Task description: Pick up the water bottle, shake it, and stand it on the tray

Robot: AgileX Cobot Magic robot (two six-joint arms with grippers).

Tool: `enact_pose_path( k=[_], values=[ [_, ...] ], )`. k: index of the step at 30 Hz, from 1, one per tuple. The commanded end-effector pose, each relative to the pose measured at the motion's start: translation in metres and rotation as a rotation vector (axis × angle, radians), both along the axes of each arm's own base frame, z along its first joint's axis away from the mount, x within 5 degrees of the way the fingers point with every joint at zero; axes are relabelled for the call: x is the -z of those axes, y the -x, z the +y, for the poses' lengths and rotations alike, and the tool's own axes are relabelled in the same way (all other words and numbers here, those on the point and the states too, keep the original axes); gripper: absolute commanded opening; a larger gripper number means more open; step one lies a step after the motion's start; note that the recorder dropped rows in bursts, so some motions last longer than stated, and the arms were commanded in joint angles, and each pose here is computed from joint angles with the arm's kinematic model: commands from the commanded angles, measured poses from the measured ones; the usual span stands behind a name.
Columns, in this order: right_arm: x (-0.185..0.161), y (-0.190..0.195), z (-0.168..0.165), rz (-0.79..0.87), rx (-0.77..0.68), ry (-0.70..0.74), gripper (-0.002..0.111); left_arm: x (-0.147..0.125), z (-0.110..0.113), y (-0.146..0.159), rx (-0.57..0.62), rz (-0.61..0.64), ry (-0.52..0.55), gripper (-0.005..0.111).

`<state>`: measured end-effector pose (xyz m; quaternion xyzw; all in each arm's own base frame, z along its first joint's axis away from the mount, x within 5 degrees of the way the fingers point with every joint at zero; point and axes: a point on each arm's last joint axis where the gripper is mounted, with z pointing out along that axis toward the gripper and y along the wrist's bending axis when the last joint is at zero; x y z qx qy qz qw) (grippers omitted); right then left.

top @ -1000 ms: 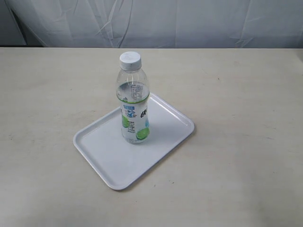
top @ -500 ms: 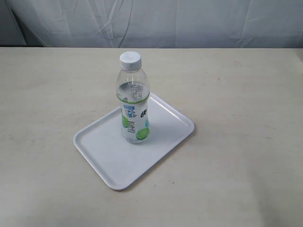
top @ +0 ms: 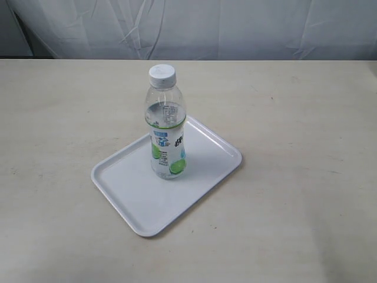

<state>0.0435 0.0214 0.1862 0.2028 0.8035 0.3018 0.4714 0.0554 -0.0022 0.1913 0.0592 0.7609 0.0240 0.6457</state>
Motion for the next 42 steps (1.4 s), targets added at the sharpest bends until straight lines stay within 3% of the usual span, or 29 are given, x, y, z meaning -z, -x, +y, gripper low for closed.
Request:
enact_pose_path(
  k=[1, 12, 26, 34, 42],
  values=[
    [0.001, 0.000, 0.000, -0.011, 0.000, 0.017, 0.002, 0.000, 0.000, 0.000, 0.000, -0.014, 0.002, 0.000],
    [0.001, 0.000, -0.001, -0.014, 0.002, 0.027, 0.002, 0.000, 0.000, 0.000, 0.001, -0.014, 0.000, 0.000],
    [-0.001, -0.003, -0.010, -0.110, 0.008, 0.294, 0.002, 0.000, 0.000, 0.000, 0.000, -0.014, 0.002, 0.000],
    [-0.003, -0.011, -0.015, -0.265, 0.140, 0.261, 0.002, 0.000, 0.000, 0.000, 0.000, -0.014, 0.000, 0.000],
    [-0.002, -0.011, -0.016, -0.247, 0.144, 0.275, 0.002, 0.000, 0.000, 0.000, 0.000, -0.014, 0.002, 0.000]
  ],
)
